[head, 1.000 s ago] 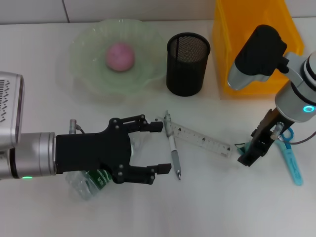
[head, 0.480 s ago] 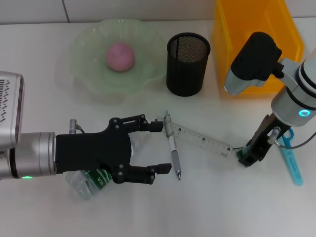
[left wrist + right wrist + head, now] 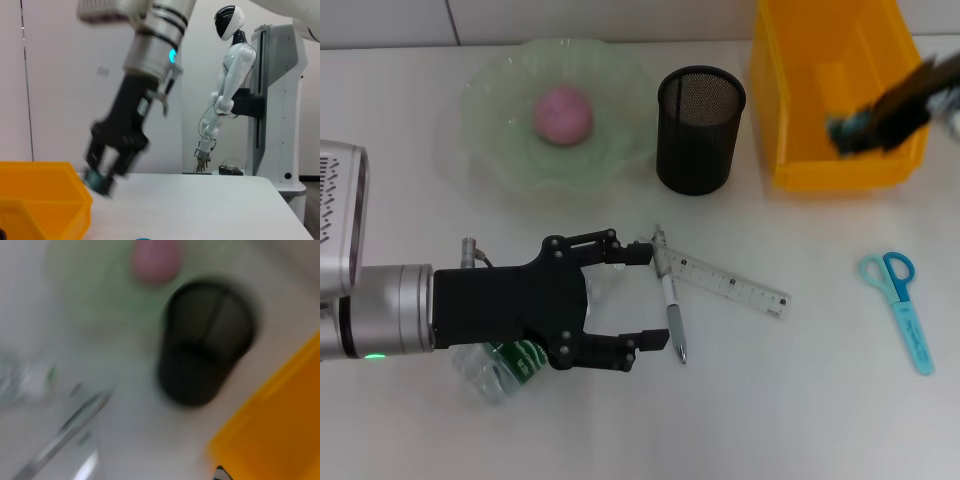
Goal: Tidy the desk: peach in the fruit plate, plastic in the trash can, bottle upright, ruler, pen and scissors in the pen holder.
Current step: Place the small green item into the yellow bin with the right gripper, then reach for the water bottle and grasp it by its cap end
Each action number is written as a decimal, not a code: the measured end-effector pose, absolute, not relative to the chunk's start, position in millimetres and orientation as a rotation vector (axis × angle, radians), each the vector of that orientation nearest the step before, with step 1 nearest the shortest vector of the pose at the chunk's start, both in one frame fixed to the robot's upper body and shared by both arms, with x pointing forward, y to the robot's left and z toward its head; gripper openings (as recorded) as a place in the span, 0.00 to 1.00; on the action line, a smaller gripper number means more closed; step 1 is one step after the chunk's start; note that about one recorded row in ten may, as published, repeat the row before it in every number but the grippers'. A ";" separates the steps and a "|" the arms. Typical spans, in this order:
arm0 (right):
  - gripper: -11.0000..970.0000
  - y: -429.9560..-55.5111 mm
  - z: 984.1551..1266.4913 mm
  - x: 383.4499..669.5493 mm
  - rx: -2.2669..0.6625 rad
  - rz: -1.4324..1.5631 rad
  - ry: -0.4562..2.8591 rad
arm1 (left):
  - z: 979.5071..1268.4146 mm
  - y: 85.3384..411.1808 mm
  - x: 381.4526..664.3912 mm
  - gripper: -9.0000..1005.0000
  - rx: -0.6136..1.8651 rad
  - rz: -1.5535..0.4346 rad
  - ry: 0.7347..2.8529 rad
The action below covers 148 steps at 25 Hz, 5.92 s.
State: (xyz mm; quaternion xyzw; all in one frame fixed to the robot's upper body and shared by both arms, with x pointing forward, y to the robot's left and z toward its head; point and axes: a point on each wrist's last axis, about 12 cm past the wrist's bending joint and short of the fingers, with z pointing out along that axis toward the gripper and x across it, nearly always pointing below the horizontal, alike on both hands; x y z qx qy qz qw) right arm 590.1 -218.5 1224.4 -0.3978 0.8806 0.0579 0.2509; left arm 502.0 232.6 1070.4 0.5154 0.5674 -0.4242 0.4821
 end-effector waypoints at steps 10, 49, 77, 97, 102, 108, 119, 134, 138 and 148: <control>0.39 -244.4 1225.2 639.1 -0.821 0.050 2.185 | 1069.1 231.7 500.7 0.84 1.255 -1.041 1.382; 0.86 -265.5 1212.8 653.5 -0.666 0.146 2.240 | 1072.2 230.3 504.7 0.83 1.272 -1.039 1.376; 0.84 -249.9 1209.8 660.2 -0.649 0.065 2.297 | 1072.9 228.5 506.3 0.83 1.277 -1.045 1.376; 0.84 -253.7 1195.2 664.1 -0.652 0.070 2.333 | 1072.3 228.5 506.2 0.83 1.280 -1.041 1.378; 0.84 -256.1 1192.7 662.4 -0.652 0.068 2.340 | 1072.3 228.4 506.1 0.83 1.280 -1.041 1.378; 0.84 -257.4 1192.6 661.4 -0.652 0.065 2.342 | 1071.8 228.1 505.7 0.83 1.279 -1.042 1.379; 0.84 -257.7 1196.4 662.3 -0.647 0.062 2.330 | 1072.9 227.1 507.1 0.83 1.282 -1.041 1.375; 0.84 -259.7 1195.7 662.8 -0.671 0.016 2.351 | 1072.7 227.2 507.5 0.82 1.281 -1.038 1.377; 0.84 -259.4 1197.9 661.9 -0.672 -0.012 2.348 | 1072.6 227.0 507.5 0.82 1.282 -1.038 1.378; 0.84 -253.9 1203.4 655.8 -0.654 0.108 2.328 | 1073.1 229.3 507.5 0.82 1.268 -1.031 1.379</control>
